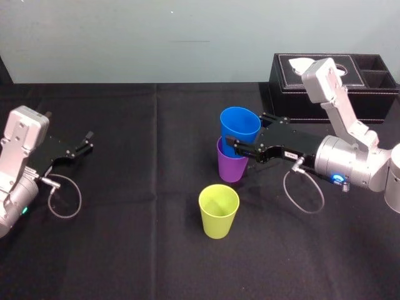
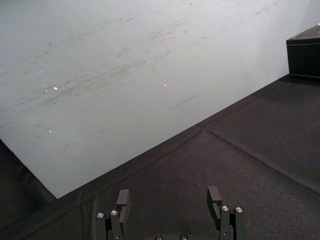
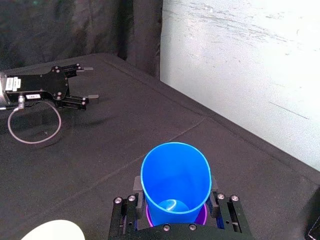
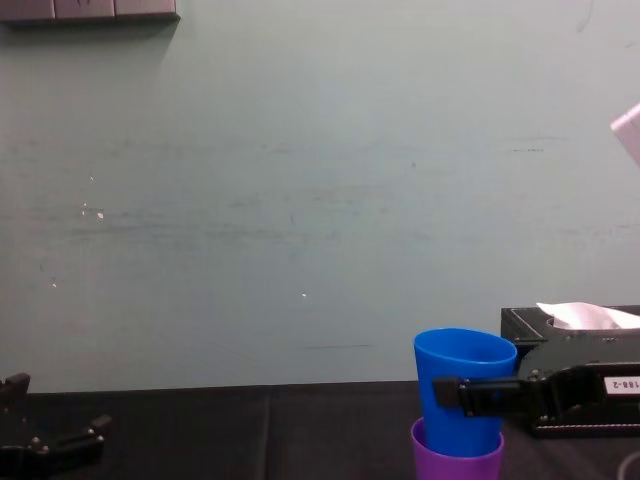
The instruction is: Stack the three plastic cups sequentially using one hand.
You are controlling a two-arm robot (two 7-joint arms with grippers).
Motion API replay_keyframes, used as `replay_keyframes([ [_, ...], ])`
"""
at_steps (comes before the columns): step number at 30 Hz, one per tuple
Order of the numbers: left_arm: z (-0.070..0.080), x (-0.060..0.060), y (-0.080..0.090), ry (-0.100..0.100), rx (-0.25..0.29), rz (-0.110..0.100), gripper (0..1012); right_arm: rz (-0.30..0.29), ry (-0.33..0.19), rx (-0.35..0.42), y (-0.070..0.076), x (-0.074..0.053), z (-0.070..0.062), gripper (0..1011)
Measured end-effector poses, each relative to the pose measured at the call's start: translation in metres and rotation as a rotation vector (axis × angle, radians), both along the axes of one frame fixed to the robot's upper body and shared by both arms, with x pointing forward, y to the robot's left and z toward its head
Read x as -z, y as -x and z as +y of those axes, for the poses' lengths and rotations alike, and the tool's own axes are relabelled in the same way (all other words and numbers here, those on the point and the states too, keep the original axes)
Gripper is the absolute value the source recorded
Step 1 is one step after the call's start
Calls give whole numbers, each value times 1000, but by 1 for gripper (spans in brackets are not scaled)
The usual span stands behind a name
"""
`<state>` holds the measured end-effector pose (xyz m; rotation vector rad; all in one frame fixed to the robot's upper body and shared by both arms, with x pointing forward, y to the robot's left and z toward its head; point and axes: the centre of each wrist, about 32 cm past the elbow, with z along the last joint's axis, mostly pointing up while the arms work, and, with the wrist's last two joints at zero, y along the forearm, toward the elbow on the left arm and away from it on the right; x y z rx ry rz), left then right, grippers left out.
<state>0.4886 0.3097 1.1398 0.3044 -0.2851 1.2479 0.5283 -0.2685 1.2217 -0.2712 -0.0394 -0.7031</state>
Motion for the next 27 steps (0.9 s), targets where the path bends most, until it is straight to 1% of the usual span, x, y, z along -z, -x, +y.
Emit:
replay_keyframes([
  [14,0,0,0,0,0,0,1011,2,1,1,0,1,0,723],
  [16,0,0,0,0,0,0,1011,2,1,1,0,1,0,775],
  [18,0,0,0,0,0,0,1011,2,1,2,0,1,0,802],
  [19,0,0,0,0,0,0,1011,2,1,2,0,1,0,852],
  [23,0,0,0,0,0,0,1012,2,1,2,0,0,0,954],
  [24,0,0,0,0,0,0,1011,2,1,2,0,0,0,965],
  [25,0,0,0,0,0,0,1011,1,1,2,0,0,0,997],
  [27,0,0,0,0,0,0,1011,1,1,3,0,0,0,1004],
])
